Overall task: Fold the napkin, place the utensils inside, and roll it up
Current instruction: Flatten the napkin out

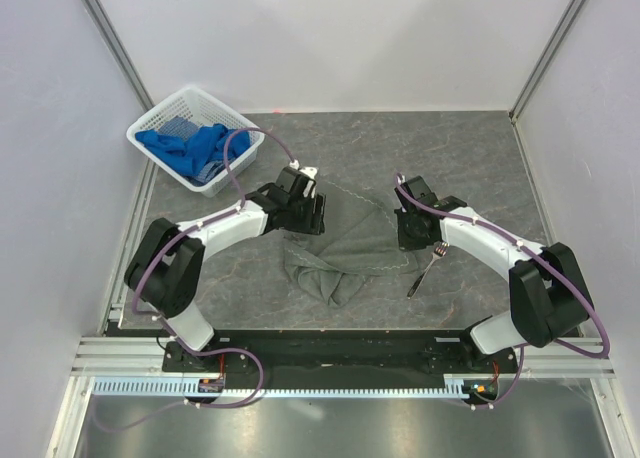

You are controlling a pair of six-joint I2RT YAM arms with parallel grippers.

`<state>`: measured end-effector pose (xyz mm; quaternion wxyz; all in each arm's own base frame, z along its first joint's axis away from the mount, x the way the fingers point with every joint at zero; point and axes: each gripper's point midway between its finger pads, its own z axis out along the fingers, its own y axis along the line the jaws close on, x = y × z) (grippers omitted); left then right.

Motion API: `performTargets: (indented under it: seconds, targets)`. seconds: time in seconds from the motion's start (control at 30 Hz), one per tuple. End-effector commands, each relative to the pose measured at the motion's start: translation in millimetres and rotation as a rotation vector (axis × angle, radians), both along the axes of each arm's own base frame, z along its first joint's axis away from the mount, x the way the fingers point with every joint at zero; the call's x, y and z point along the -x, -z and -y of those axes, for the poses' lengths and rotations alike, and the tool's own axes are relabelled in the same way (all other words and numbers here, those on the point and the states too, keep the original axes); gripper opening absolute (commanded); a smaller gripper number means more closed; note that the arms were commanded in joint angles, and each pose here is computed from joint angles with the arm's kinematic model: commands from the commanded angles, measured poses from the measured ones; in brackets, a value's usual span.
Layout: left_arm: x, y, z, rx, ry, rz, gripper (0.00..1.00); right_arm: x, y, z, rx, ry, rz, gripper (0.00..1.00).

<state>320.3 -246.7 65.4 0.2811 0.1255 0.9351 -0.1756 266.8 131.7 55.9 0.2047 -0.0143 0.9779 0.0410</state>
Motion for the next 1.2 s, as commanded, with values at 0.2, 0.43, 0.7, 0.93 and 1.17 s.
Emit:
performTargets:
  seconds: [0.2, 0.43, 0.7, 0.93, 1.17]
  targets:
    - [9, 19, -21, -0.232, -0.004, 0.030, 0.66, -3, 7, -7, -0.025, -0.015, -0.007, 0.00]
    - [19, 36, -41, -0.331, -0.045, -0.006, 0.56, -5, 7, -8, -0.025, -0.014, -0.005, 0.00]
    - [26, 34, -60, -0.378, -0.097, 0.022, 0.49, -5, 12, -8, -0.019, -0.016, -0.018, 0.00]
    - [28, 36, -60, -0.373, -0.102, 0.012, 0.02, -9, 7, -9, -0.018, -0.019, -0.002, 0.00]
    - [-4, -82, -45, -0.202, -0.150, 0.280, 0.02, -16, -9, -5, -0.007, -0.006, 0.044, 0.00]
